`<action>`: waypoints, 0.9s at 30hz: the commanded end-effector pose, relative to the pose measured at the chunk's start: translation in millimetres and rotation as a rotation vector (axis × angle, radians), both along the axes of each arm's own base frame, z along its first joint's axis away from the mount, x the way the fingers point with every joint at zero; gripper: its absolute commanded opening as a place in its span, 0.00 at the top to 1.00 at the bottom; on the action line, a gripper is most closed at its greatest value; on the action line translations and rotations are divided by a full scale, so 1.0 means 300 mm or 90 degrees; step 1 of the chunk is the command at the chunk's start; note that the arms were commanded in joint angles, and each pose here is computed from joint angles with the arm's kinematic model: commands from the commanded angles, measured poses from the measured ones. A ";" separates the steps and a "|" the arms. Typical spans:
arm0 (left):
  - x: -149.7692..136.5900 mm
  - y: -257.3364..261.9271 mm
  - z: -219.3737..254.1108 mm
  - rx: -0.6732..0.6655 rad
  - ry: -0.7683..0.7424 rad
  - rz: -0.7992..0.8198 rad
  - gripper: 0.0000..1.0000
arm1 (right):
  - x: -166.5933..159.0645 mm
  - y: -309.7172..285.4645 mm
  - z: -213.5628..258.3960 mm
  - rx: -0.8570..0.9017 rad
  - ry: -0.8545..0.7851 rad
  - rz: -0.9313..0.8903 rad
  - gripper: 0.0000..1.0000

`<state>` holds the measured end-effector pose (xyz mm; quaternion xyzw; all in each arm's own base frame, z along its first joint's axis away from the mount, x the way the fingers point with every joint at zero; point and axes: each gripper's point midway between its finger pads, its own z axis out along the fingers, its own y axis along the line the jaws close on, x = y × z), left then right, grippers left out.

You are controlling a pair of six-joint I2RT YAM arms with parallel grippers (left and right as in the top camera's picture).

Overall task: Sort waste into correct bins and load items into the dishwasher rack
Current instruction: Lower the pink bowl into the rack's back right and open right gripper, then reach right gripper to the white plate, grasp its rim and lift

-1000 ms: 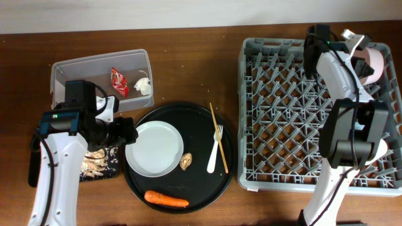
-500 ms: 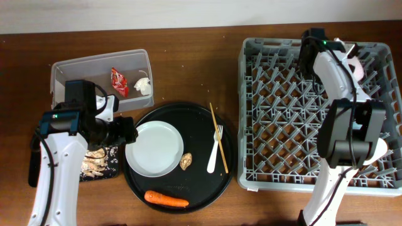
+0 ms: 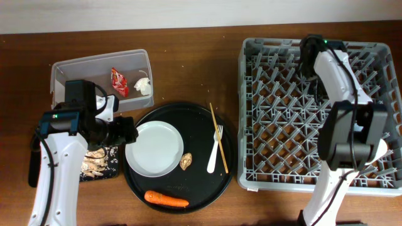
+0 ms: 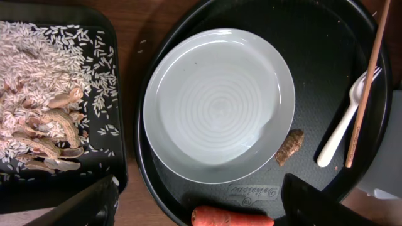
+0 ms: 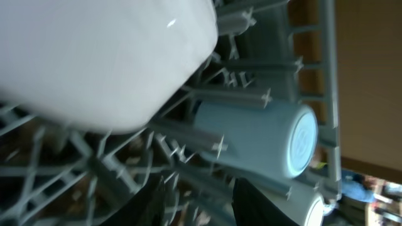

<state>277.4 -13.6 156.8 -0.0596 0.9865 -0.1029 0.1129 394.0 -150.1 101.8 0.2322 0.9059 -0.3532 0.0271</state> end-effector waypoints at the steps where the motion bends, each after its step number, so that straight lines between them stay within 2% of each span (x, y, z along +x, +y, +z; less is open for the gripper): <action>1: -0.003 -0.003 -0.002 -0.007 0.000 0.000 0.13 | 0.008 0.113 0.134 0.113 -0.086 0.035 0.61; 4: -0.003 -0.003 -0.002 -0.007 0.000 0.000 0.13 | -0.023 0.136 0.254 0.135 -0.134 0.051 0.57; 5: -0.003 -0.003 -0.002 -0.007 0.000 0.000 0.08 | -0.033 0.163 0.293 0.165 -0.149 0.073 0.55; 8: -0.002 -0.003 -0.001 -0.007 -0.001 0.000 0.08 | -0.056 0.320 0.381 0.327 -0.184 0.195 0.48; 9: -0.002 -0.003 -0.002 -0.007 -0.001 0.000 0.08 | -0.065 0.387 0.407 0.394 -0.199 0.231 0.43; 11: -0.007 -0.004 -0.004 -0.007 0.003 0.000 0.08 | -0.102 0.581 0.467 0.575 -0.206 0.372 0.37; 14: -0.013 -0.004 -0.006 -0.007 0.008 0.000 0.08 | -0.179 0.746 0.491 0.698 -0.164 0.453 0.33; 20: -0.025 0.016 -0.013 0.013 0.021 0.015 0.08 | -0.273 1.026 0.416 0.729 -0.053 0.597 0.28; 23: -0.044 0.098 -0.023 0.059 0.046 0.110 0.06 | -0.299 1.159 0.348 0.717 -0.020 0.621 0.28; 27: -0.072 0.210 -0.025 0.048 0.063 0.212 0.04 | -0.324 1.348 0.232 0.712 0.021 0.671 0.27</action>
